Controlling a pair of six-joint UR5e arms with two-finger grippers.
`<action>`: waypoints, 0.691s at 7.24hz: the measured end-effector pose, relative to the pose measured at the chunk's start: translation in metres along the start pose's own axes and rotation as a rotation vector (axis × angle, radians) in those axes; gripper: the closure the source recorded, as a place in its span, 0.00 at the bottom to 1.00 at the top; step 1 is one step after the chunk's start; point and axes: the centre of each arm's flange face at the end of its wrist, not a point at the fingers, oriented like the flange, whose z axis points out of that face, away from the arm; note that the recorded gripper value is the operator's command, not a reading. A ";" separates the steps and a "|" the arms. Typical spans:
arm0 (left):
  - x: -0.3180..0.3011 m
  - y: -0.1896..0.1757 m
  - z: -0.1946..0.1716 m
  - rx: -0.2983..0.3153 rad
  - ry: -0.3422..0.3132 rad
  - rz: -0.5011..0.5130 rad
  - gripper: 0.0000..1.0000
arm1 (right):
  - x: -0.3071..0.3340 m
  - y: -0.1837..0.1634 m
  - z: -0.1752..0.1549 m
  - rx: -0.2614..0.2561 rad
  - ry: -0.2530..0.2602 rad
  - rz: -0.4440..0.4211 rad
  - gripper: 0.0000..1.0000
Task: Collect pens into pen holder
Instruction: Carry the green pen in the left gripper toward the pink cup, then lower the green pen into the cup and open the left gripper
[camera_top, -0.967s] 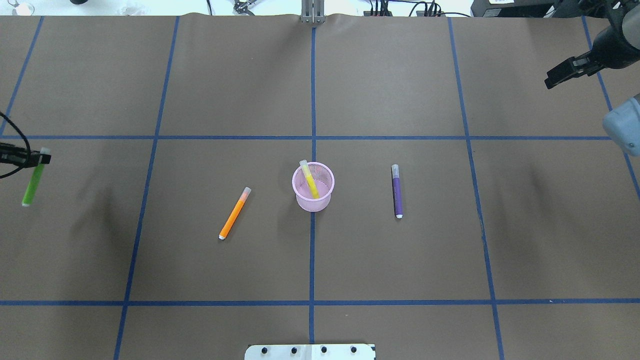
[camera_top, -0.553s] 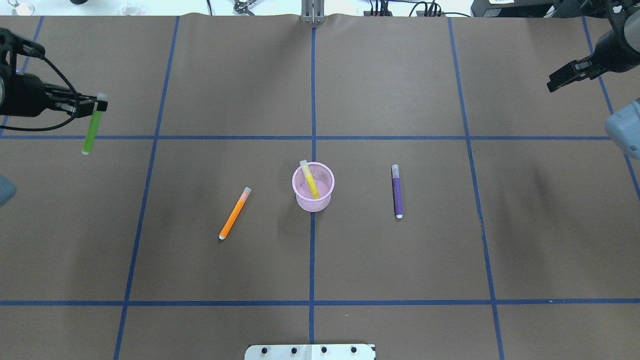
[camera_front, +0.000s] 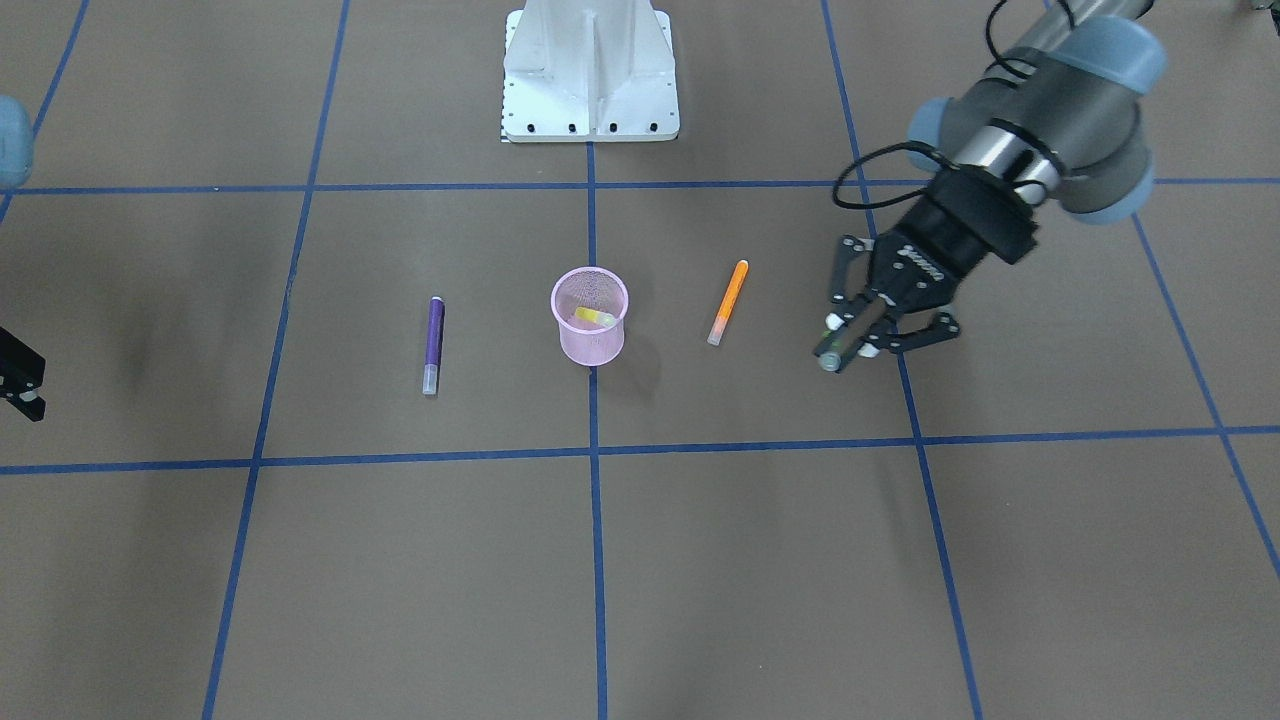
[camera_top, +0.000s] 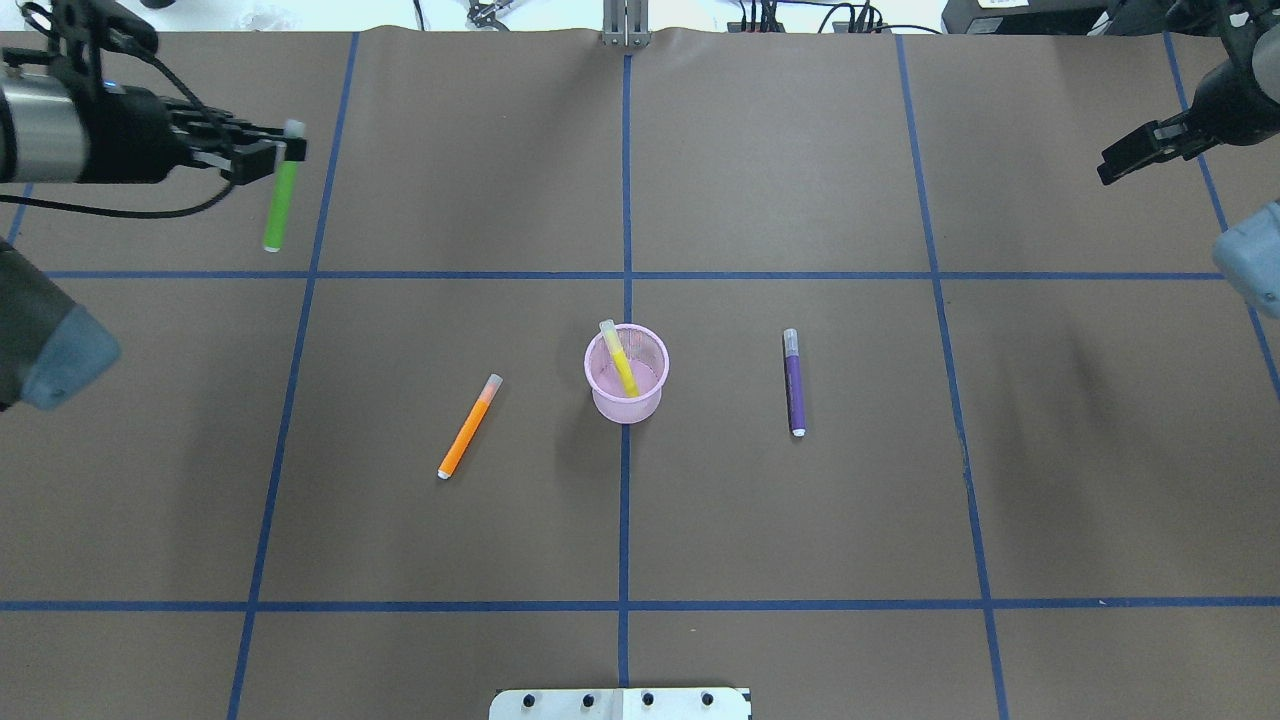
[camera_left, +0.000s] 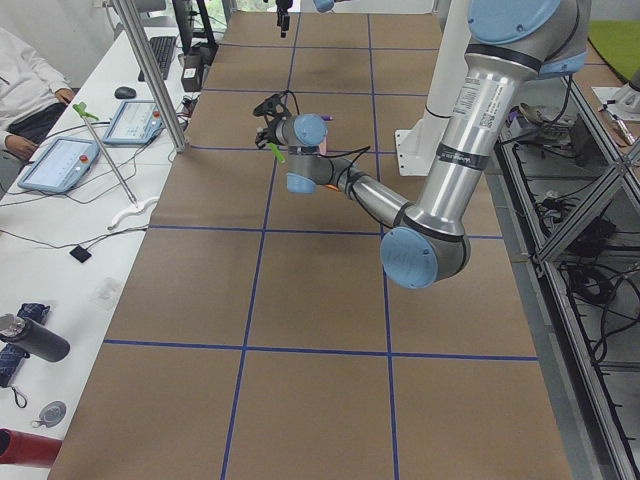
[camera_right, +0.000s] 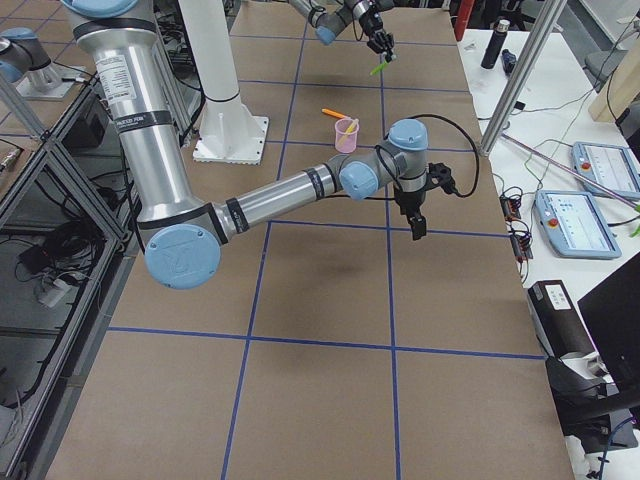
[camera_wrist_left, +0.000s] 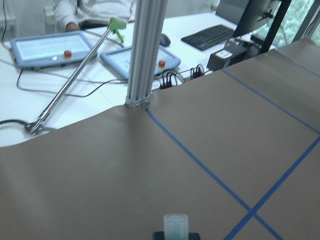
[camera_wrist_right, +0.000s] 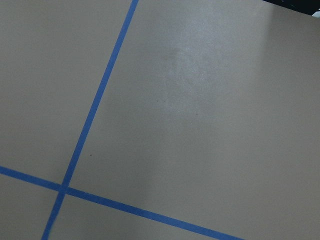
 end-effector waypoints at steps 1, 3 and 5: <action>0.047 -0.004 0.032 0.063 0.030 -0.004 1.00 | 0.000 -0.001 -0.001 0.002 0.000 0.003 0.00; 0.102 0.005 0.069 0.161 0.053 -0.015 1.00 | 0.001 -0.002 -0.004 0.008 0.001 0.006 0.00; 0.132 0.044 0.092 0.246 0.065 -0.033 1.00 | 0.001 -0.003 -0.005 0.010 0.001 0.007 0.00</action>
